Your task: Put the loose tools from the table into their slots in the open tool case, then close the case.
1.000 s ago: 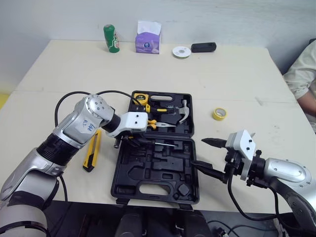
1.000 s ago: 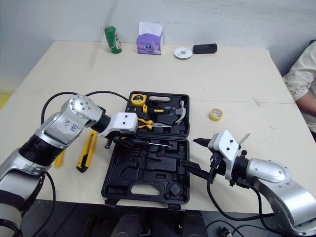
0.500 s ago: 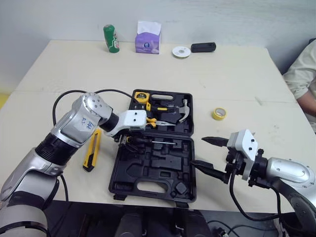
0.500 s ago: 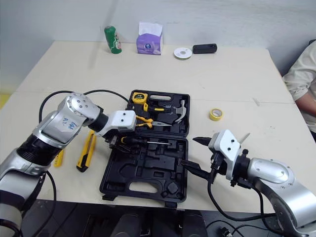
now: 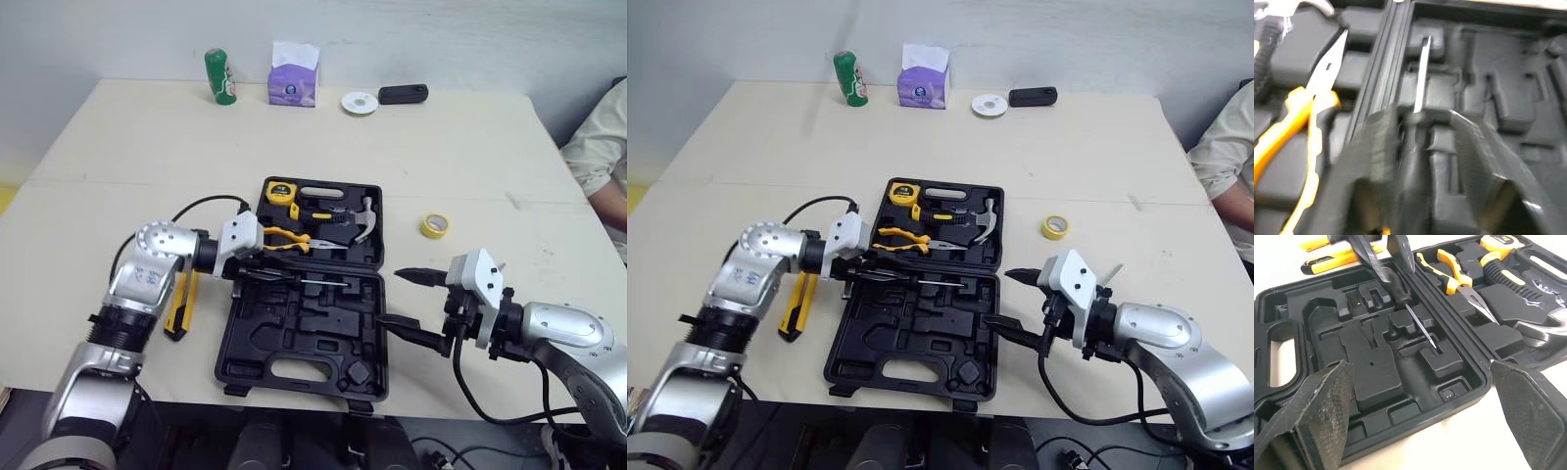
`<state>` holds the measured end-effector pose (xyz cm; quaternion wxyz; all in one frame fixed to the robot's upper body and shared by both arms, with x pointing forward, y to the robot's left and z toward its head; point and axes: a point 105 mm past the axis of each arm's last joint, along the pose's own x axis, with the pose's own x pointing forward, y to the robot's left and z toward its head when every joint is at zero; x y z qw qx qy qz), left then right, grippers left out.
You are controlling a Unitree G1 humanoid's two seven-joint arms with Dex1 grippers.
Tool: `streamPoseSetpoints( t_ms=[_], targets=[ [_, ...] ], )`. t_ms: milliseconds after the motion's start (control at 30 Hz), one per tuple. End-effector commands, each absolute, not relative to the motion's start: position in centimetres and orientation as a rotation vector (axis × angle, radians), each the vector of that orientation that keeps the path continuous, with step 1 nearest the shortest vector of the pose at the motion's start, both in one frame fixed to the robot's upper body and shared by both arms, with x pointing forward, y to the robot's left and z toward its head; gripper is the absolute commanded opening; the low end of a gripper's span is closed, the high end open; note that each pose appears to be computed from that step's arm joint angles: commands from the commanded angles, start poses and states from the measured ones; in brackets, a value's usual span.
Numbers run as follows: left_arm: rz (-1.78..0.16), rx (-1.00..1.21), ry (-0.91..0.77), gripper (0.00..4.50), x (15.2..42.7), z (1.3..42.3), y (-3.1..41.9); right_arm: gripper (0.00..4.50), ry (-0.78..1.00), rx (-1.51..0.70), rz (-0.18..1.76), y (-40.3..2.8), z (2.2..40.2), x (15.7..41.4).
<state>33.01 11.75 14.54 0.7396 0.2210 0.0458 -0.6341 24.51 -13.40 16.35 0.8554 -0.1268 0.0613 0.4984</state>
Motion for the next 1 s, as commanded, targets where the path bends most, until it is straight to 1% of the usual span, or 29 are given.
streamPoseSetpoints(
  t_ms=[33, 233, 533, 667, 733, 833, 933, 1000],
  targets=[
    [-1.362, 0.477, 0.000, 0.05, 33.1, 14.5, 11.8, 4.50, 0.089, -0.267, 1.059, -13.1, 17.0, 24.5],
    [-1.347, 0.408, 0.022, 0.05, 33.4, 13.6, 11.6, 4.50, 0.095, -0.252, 1.062, -13.1, 16.8, 24.3],
    [-1.377, 0.454, 0.120, 0.05, 32.8, 11.9, 12.1, 4.50, 0.102, -0.249, 1.059, -13.1, 16.6, 24.4],
    [-1.358, 0.552, 0.217, 0.05, 33.0, 10.0, 12.7, 4.50, 0.105, -0.257, 1.061, -13.1, 16.4, 24.6],
    [-1.363, 0.626, 0.341, 0.05, 33.1, 8.2, 13.3, 4.50, 0.105, -0.256, 1.065, -13.0, 16.4, 24.6],
    [-1.364, 0.708, 0.442, 0.05, 33.3, 6.7, 13.9, 4.50, 0.108, -0.260, 1.069, -13.0, 16.3, 24.8],
    [-1.372, 0.726, 0.488, 0.05, 33.2, 5.9, 14.0, 4.50, 0.118, -0.277, 1.069, -13.0, 16.0, 24.9],
    [-1.406, 0.701, 0.478, 0.05, 32.7, 6.1, 13.7, 4.50, 0.124, -0.276, 1.066, -13.2, 15.8, 24.7]
  ],
)
